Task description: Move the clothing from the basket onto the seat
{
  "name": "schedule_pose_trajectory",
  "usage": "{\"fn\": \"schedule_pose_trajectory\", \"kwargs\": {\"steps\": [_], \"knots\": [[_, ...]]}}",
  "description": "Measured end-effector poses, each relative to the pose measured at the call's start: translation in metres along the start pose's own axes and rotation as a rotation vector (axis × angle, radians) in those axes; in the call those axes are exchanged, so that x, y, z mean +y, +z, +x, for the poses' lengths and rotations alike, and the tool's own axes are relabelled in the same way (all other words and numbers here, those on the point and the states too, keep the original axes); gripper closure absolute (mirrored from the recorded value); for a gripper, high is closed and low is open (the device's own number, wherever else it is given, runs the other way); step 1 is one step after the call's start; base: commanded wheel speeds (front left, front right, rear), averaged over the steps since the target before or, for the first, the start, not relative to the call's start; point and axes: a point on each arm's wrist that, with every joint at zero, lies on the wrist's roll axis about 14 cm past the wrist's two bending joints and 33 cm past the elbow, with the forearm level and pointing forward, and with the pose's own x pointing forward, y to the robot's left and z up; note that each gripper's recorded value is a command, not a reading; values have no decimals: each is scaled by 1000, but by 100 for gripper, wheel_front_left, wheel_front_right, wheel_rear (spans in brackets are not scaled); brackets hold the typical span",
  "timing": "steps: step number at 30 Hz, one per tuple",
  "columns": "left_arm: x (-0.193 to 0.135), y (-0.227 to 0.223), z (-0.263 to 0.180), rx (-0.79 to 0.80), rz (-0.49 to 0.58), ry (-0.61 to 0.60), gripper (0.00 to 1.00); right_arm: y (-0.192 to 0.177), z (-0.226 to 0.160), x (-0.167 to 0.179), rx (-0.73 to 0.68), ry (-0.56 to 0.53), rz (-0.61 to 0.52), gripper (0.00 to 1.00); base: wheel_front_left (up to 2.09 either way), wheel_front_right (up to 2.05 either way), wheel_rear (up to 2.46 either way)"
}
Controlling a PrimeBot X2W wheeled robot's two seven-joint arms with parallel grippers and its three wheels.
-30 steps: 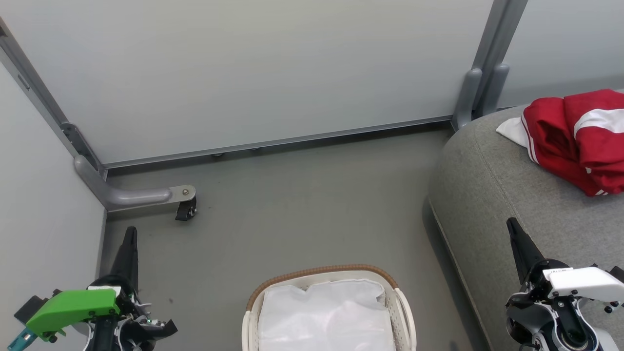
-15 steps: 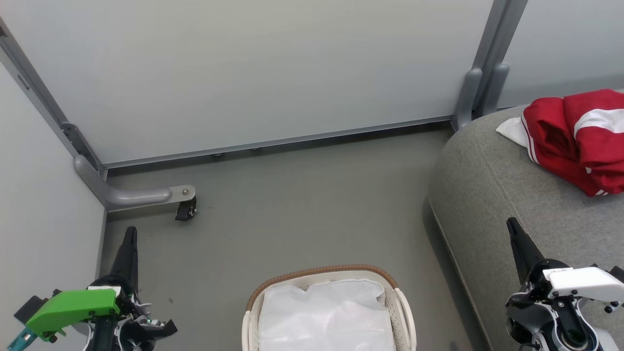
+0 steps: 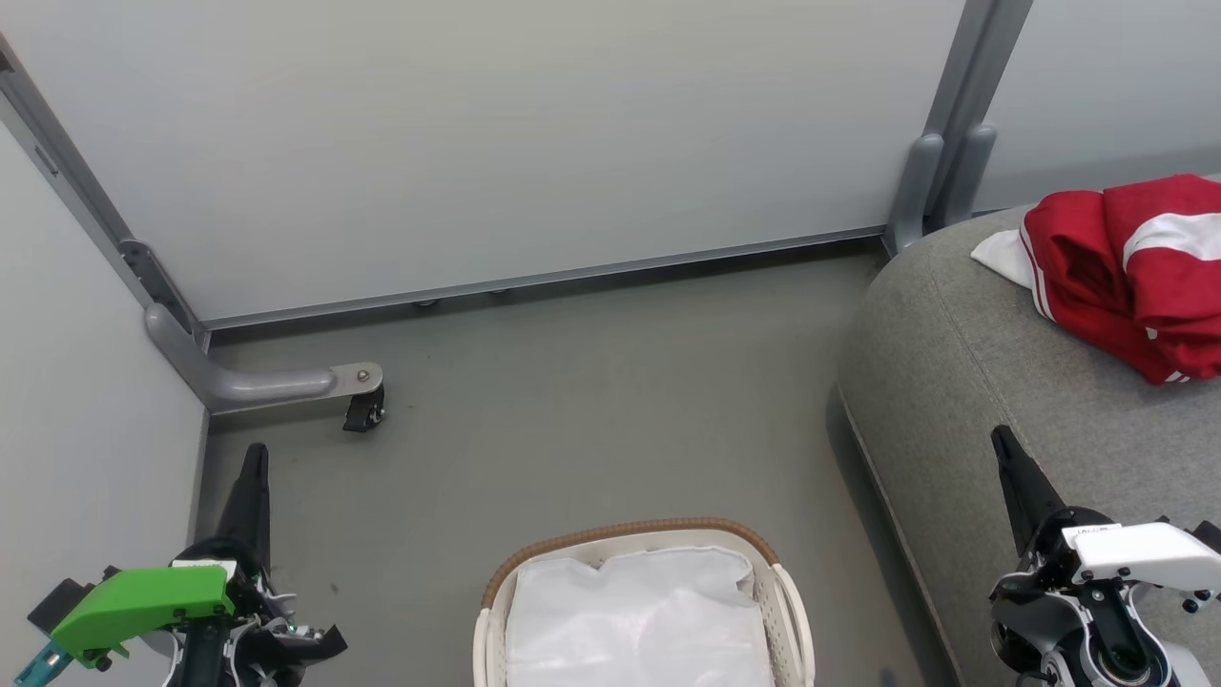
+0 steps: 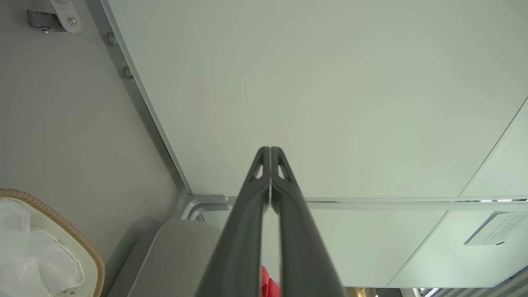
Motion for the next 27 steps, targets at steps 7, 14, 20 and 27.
{"fn": "schedule_pose_trajectory", "kwargs": {"steps": [7, 14, 20, 27], "knots": [[0, 0, 0, 0, 0, 0, 100, 0, 0, 0, 0, 0, 0, 100, 0, 0, 0], [0, 0, 0, 0, 0, 0, 100, 0, 0, 0, 0, 0, 0, 100, 0, 0, 0], [0, 0, 0, 0, 0, 0, 100, 0, 0, 0, 0, 0, 0, 100, 0, 0, 0], [0, 0, 0, 0, 0, 0, 100, 0, 0, 0, 0, 0, 0, 100, 0, 0, 0]]}}
